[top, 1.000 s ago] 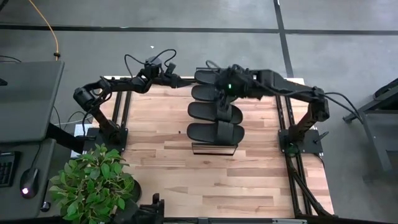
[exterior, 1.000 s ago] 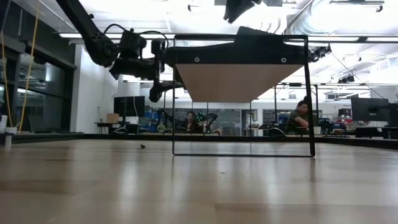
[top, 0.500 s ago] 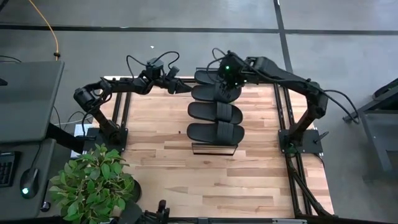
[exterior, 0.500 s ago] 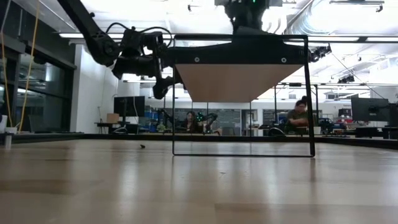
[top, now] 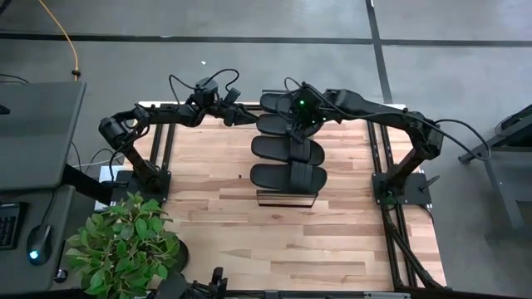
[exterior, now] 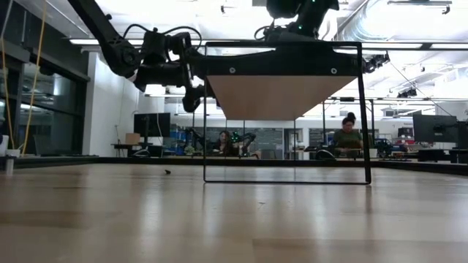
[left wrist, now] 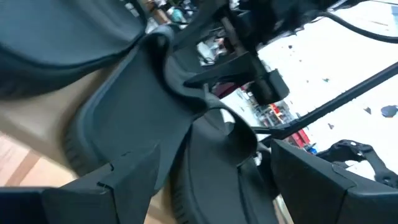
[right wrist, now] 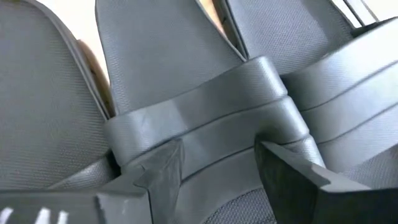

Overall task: Pick and place slides into the shelf
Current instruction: Put the black slipper on the shelf

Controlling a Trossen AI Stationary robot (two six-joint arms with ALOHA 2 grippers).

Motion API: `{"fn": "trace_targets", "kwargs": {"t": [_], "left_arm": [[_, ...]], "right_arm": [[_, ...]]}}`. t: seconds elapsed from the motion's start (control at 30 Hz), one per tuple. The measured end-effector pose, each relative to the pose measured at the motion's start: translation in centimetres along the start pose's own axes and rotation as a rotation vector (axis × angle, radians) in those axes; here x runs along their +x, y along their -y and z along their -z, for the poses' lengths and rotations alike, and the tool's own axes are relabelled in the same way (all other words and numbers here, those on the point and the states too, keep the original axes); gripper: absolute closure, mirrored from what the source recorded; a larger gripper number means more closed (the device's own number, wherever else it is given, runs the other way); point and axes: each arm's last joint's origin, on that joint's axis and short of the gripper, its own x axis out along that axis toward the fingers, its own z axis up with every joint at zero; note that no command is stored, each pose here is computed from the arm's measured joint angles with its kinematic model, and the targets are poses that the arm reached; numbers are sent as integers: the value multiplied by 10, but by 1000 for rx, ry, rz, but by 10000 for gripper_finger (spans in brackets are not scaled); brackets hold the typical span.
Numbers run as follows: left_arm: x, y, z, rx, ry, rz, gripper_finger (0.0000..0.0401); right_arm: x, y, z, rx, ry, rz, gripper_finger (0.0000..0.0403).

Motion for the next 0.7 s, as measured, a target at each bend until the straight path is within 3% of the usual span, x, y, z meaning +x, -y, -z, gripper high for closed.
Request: {"fn": "trace_targets", "kwargs": {"t": [0.2,0.47,0.7], "left_arm": [[0,8,-7,19,20,74,117],[-8,28,-21,65,63,222,117],[-11,36,-24,54,66,274,117]], "right_arm": [[-6,1,-6,-6,13,3,203],[-62,4,-34,-3,134,28,203],[-88,0,-28,11,66,66,203]]}}
